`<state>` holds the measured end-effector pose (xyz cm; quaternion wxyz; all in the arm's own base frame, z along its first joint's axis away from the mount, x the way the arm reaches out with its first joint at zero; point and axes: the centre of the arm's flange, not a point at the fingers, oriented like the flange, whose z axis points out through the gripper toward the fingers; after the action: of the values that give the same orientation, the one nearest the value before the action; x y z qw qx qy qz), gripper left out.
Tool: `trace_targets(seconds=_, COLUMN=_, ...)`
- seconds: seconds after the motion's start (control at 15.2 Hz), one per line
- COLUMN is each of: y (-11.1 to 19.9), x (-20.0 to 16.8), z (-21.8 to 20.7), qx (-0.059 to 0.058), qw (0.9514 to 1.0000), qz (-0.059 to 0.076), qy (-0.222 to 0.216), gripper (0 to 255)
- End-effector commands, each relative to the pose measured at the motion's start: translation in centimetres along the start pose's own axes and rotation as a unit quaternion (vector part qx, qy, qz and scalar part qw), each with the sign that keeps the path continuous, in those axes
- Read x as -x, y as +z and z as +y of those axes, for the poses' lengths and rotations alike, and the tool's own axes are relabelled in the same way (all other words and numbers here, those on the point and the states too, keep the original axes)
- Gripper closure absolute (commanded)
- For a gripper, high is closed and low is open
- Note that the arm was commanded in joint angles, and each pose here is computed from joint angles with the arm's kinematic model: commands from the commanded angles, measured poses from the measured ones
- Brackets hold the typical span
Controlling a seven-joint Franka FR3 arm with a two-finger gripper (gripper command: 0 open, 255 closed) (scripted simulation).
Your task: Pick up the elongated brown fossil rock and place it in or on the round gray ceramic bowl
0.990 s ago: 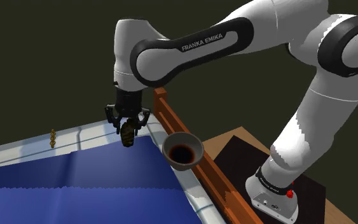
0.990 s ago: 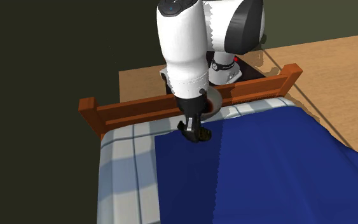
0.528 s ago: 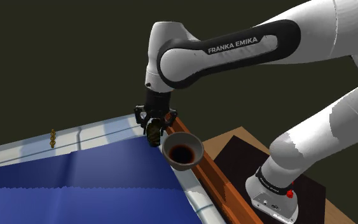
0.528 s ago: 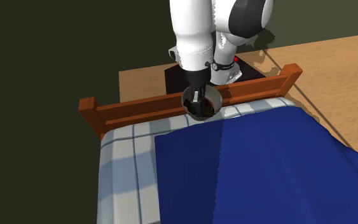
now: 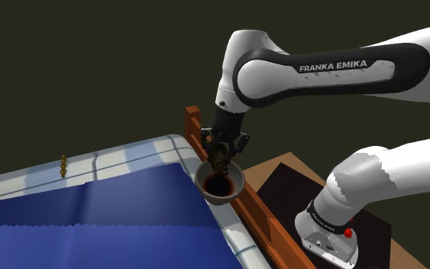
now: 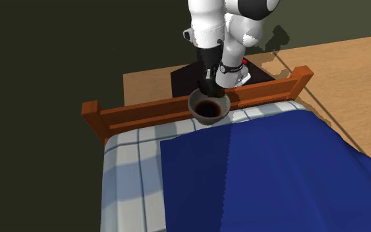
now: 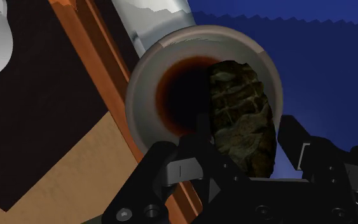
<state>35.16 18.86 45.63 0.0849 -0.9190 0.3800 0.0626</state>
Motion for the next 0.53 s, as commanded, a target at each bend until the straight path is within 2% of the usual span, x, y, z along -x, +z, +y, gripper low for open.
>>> trace_targets(seconds=0.0, y=0.5, x=0.2, z=1.1, qx=-0.001, qw=1.0000, qz=-0.001, qy=-0.001, gripper=255)
trace_targets(seconds=0.46, y=4.1, x=-0.5, z=1.5, qx=-0.001, qw=1.0000, qz=-0.001, qy=-0.001, gripper=255)
